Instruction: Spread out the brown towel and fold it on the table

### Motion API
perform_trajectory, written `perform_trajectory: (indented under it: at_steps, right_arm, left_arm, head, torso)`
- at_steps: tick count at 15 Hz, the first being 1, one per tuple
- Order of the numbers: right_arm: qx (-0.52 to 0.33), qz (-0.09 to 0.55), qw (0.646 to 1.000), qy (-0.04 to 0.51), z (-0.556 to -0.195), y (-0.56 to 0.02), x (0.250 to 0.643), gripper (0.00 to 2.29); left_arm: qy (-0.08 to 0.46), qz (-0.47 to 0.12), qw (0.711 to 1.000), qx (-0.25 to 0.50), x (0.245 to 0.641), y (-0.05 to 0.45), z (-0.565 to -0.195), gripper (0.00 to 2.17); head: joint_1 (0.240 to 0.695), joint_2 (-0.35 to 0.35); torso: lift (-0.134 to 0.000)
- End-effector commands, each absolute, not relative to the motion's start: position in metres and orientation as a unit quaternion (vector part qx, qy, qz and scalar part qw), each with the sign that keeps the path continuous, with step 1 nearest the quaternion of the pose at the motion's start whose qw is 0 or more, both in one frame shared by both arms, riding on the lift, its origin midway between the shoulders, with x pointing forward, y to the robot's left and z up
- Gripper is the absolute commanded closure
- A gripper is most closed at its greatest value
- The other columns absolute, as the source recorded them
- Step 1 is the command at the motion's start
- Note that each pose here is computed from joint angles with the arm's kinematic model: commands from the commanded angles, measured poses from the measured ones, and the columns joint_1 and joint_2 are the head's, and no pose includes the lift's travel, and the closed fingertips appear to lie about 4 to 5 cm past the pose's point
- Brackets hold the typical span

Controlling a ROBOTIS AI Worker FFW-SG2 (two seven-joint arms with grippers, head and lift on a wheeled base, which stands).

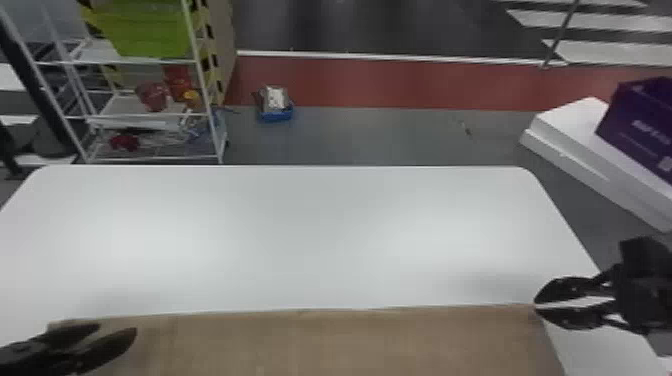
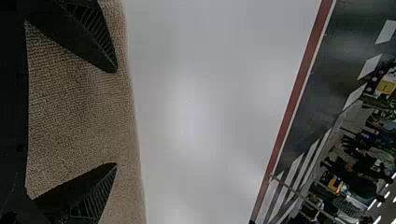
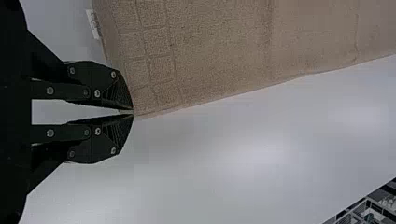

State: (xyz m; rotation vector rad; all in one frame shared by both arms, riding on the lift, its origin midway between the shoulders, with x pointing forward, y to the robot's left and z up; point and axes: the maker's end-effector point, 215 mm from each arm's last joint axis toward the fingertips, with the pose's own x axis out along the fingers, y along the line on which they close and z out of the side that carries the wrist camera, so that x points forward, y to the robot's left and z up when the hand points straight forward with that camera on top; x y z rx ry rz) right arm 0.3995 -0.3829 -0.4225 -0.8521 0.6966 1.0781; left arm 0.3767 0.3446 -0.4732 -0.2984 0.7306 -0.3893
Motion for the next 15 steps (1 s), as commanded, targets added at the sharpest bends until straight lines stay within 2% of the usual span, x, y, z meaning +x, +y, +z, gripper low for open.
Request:
perform_trajectory:
  at_steps: [1,2,3,8,15]
  right_arm:
    - [-0.378,0.489,0.723,0.311,-0.421,-0.380,0.398,0.57]
    - [-0.378,0.490,0.722,0.308,-0.421,-0.379,0.397,0.42]
    - [-0.376,0.492,0.722,0.310,-0.423,-0.379,0.396,0.39]
    - [-0.369,0.495,0.725,0.305,-0.423,-0.378,0.387,0.39]
    - [-0.368,0.503,0.722,0.301,-0.427,-0.375,0.378,0.39]
  left_arm:
    - [0.353,-0.187,0.905,-0.149,0.376,0.345,-0.467,0.07]
    - [0.351,-0.186,0.906,-0.147,0.375,0.345,-0.463,0.06]
    - [0.346,-0.184,0.909,-0.144,0.373,0.348,-0.458,0.06]
    - [0.319,-0.177,0.924,-0.115,0.367,0.359,-0.421,0.06]
    - [0.312,-0.173,0.928,-0.108,0.361,0.366,-0.410,0.06]
  head:
    - [0.695,-0.057]
    - [0.695,-0.054]
    - [0.695,-0.054]
    - [0.695,-0.040]
    - [0.695,-0.016]
  torso:
    - [-0.124]
    - [-0.124]
    - [-0.124]
    - [-0.124]
    - [-0.124]
